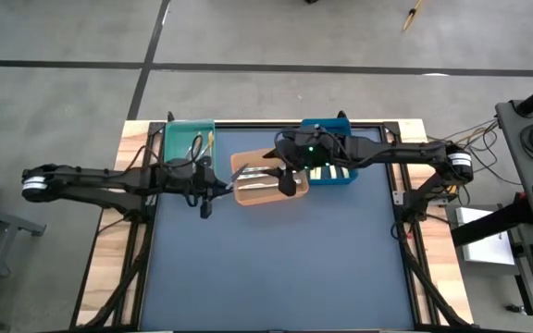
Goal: Sort silverware by color (type)
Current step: Put the white knife in the orange bin
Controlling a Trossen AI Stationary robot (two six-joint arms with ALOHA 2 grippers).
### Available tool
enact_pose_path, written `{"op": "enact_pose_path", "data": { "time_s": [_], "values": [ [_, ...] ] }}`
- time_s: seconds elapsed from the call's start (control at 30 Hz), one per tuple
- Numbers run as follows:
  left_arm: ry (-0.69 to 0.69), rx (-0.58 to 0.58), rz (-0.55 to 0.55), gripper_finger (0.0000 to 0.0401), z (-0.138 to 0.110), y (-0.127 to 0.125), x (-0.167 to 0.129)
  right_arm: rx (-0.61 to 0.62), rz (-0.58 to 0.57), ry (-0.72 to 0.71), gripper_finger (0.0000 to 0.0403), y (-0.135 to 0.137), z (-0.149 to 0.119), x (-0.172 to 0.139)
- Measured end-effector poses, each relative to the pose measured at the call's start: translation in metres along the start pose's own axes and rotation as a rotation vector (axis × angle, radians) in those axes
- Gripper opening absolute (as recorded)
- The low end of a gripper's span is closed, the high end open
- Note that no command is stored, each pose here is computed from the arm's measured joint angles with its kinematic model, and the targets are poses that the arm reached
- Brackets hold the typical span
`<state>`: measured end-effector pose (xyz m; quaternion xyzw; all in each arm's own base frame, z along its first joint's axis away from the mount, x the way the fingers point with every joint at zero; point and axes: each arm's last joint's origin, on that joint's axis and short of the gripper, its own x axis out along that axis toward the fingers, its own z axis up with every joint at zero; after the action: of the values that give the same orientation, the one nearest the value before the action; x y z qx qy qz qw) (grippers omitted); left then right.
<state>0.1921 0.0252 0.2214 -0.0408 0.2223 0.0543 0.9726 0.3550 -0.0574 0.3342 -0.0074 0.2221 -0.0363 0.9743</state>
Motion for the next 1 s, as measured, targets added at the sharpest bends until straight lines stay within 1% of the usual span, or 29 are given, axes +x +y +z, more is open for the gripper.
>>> {"op": "enact_pose_path", "data": {
  "time_s": [0.13,0.37,0.43,0.53,0.6,0.83,1.0],
  "values": [
    [-0.036,0.01,-0.002,0.0008,0.003,0.0,0.007,-0.009,0.001,-0.057,0.0212,0.0,0.01,0.0],
    [-0.053,0.011,-0.003,0.0008,0.003,0.0,0.019,-0.02,0.005,-0.094,0.0212,-0.001,0.024,-0.001],
    [-0.082,0.012,-0.004,0.0008,0.005,0.001,0.023,-0.026,0.029,-0.108,0.0212,-0.001,0.028,-0.001],
    [-0.103,0.013,-0.004,0.0008,0.007,0.001,0.028,-0.028,0.056,-0.105,0.0212,0.0,0.031,0.002],
    [-0.101,0.015,-0.002,0.0008,0.006,0.001,0.03,-0.026,0.059,-0.086,0.0212,0.0,0.03,0.005],
    [-0.165,0.021,-0.003,0.0008,0.01,0.002,0.038,-0.052,0.061,-0.081,0.0212,-0.001,0.032,0.014],
    [-0.158,0.021,-0.002,0.0008,0.008,0.002,0.042,-0.057,0.083,-0.092,0.0207,0.0,0.034,0.014]
  ]
}}
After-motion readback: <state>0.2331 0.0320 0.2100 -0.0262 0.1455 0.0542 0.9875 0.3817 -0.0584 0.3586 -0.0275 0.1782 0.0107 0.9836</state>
